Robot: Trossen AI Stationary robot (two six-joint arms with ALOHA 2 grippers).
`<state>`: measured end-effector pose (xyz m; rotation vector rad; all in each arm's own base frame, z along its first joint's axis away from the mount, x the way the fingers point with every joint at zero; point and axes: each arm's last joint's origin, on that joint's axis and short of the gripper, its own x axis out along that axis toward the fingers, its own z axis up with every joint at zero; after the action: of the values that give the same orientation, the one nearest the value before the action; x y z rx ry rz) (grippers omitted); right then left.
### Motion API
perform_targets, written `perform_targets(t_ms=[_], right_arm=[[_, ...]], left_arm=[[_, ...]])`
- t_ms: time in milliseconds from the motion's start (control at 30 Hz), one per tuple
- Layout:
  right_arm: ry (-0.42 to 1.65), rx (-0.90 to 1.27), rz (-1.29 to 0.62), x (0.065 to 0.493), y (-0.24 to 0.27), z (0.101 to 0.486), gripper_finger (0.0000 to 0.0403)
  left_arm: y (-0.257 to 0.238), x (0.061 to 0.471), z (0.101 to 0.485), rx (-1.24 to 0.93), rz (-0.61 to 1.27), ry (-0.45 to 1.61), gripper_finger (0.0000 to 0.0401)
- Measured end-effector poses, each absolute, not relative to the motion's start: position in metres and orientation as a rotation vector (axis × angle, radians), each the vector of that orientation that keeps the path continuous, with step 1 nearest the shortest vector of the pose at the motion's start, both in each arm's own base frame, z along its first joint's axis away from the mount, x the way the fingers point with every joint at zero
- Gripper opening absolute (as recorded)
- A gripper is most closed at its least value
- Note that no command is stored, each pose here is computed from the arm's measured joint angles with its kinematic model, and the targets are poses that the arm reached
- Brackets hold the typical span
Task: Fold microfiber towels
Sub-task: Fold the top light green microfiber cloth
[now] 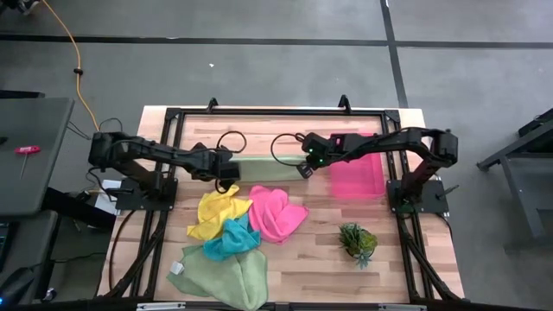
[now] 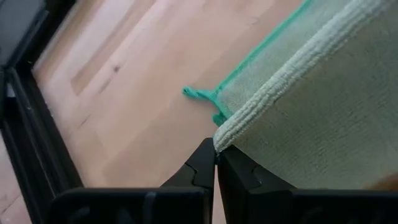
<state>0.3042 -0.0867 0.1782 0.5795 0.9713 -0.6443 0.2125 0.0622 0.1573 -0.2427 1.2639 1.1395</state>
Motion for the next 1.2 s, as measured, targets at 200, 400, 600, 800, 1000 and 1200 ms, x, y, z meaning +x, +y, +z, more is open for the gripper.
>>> perform_targets(t_ms=[200, 400, 600, 800, 1000, 1200], right_arm=[[0.928, 0.553, -0.713, 0.306, -0.09, 0.179, 0.0], [0.926, 0.555, -0.723, 0.305, -0.092, 0.179, 0.0024], [0.888, 0.579, -0.758, 0.303, -0.106, 0.18, 0.0117], [0.837, 0.607, -0.743, 0.302, -0.128, 0.19, 0.02], [0.818, 0.577, -0.561, 0.309, -0.141, 0.209, 0.0235], [0.916, 0.605, -0.304, 0.306, -0.132, 0.207, 0.0236]], left_arm=[[0.064, 0.216, 0.148, -0.225, 1.15, 1.285, 0.0009], [0.066, 0.216, 0.146, -0.19, 1.152, 1.306, 0.0027], [0.076, 0.211, 0.152, -0.181, 1.15, 1.307, 0.0055], [0.087, 0.201, 0.172, -0.171, 1.122, 1.284, 0.0093], [0.089, 0.187, 0.209, -0.28, 1.048, 1.106, 0.0127], [0.078, 0.177, 0.233, -0.464, 0.841, 0.865, 0.0144]])
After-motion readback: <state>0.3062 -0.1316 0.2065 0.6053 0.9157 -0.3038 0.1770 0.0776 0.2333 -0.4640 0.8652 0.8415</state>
